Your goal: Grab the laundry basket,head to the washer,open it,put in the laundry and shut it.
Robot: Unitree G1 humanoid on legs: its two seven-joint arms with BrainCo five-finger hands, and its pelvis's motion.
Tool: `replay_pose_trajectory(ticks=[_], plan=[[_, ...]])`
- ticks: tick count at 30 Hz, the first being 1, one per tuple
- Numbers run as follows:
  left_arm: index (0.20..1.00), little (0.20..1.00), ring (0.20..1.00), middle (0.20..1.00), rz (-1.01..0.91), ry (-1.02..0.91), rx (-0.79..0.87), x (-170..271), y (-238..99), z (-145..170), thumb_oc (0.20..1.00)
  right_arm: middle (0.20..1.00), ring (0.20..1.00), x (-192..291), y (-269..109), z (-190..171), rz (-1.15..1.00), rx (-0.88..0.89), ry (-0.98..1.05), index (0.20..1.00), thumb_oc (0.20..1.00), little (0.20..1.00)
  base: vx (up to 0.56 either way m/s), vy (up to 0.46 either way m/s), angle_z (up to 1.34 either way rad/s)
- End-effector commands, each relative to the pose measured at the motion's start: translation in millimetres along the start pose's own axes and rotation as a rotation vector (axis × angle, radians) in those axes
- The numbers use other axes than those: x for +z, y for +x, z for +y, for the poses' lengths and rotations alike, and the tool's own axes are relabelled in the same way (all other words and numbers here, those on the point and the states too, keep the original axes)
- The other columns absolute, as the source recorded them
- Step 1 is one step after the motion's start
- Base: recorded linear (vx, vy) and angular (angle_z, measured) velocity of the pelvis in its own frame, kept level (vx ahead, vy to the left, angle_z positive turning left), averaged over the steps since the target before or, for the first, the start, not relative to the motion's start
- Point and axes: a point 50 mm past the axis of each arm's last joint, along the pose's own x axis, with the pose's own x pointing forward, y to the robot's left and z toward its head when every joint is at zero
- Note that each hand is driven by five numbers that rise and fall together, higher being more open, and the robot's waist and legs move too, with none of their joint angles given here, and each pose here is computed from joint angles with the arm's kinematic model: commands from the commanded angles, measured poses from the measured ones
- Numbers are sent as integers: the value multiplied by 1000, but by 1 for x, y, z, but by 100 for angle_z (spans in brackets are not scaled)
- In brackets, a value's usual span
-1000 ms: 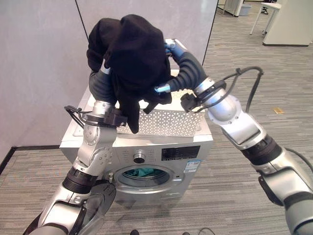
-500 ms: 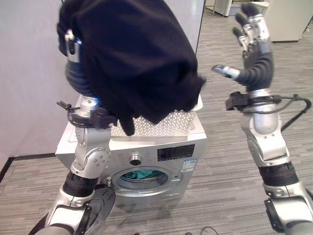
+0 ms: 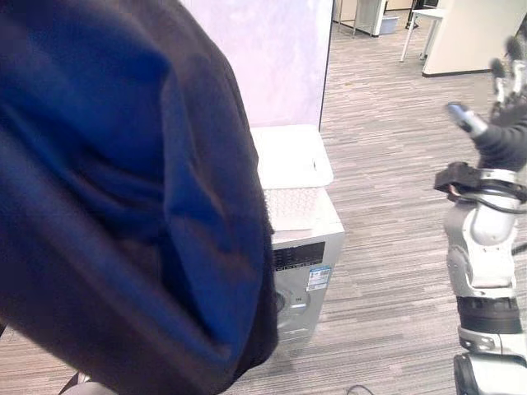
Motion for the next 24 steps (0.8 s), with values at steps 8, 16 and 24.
replay_pose_trajectory(ticks=[8,16,24], plan=[[200,200,200,200,243,-94,316,7,-81,19,200,1000,1000,-66,-52,-101,405,-238,-291,1000,1000,1000,-12,-12,5],[200,200,200,200,466,-264,644,-7,-157,18,200,1000,1000,-118,-165,-126,910,-261,-227,1000,1000,1000,-10,-16,3],[200,200,200,200,691,-406,963,-24,-229,11,200,1000,1000,-140,-302,-125,1543,-278,-141,1000,1000,1000,-20,-29,12]])
